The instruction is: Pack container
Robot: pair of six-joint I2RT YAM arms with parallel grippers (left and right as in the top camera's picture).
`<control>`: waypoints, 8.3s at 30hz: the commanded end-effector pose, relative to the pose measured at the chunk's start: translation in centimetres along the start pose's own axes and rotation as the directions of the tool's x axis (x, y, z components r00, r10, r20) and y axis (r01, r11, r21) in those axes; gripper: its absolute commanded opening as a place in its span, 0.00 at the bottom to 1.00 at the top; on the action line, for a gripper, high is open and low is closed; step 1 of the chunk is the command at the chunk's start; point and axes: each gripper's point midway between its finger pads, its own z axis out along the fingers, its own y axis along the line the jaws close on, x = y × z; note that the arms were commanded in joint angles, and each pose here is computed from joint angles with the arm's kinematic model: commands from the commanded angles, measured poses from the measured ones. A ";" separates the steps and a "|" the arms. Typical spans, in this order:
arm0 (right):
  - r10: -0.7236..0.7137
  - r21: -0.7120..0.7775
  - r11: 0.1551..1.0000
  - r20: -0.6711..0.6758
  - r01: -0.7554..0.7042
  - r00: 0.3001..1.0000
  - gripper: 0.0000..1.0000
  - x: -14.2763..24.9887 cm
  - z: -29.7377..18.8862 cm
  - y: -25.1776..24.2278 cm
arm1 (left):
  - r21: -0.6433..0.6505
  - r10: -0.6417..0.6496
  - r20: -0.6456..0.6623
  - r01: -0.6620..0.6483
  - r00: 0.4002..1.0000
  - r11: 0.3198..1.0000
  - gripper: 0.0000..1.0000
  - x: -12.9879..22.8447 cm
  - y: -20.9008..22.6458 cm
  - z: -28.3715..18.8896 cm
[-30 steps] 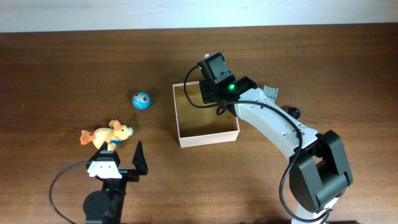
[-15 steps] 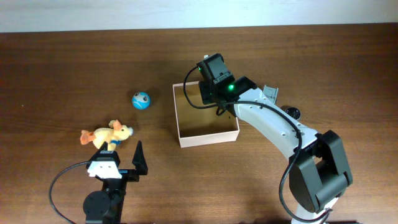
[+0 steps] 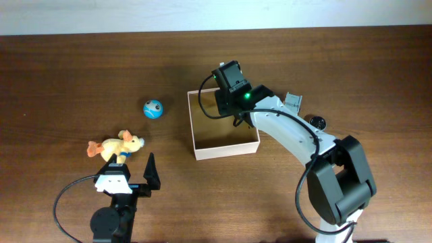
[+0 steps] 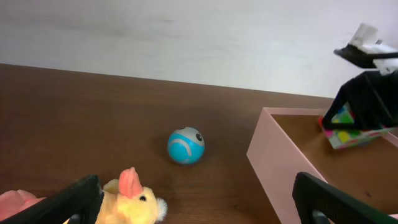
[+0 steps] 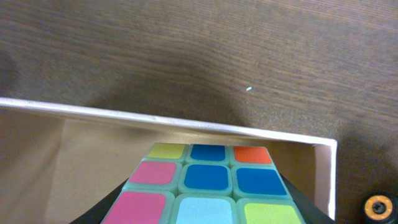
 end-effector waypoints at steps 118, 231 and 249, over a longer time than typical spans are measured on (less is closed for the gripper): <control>-0.071 -0.174 0.983 -0.103 0.053 0.992 0.43 4.4 5.6 5.4 | 0.015 0.020 0.004 -0.020 1.000 1.000 0.99 0.1 -0.3 0.0; -0.205 -0.097 0.975 -0.063 0.198 0.977 0.43 0.1 3.0 2.1 | 0.015 0.020 0.004 -0.020 1.000 1.000 0.99 0.1 -0.3 0.0; -0.045 -0.019 0.999 0.046 0.046 0.998 0.66 -4.4 -16.0 -3.0 | 0.015 0.020 0.003 -0.020 1.000 1.000 0.99 0.1 -0.3 0.0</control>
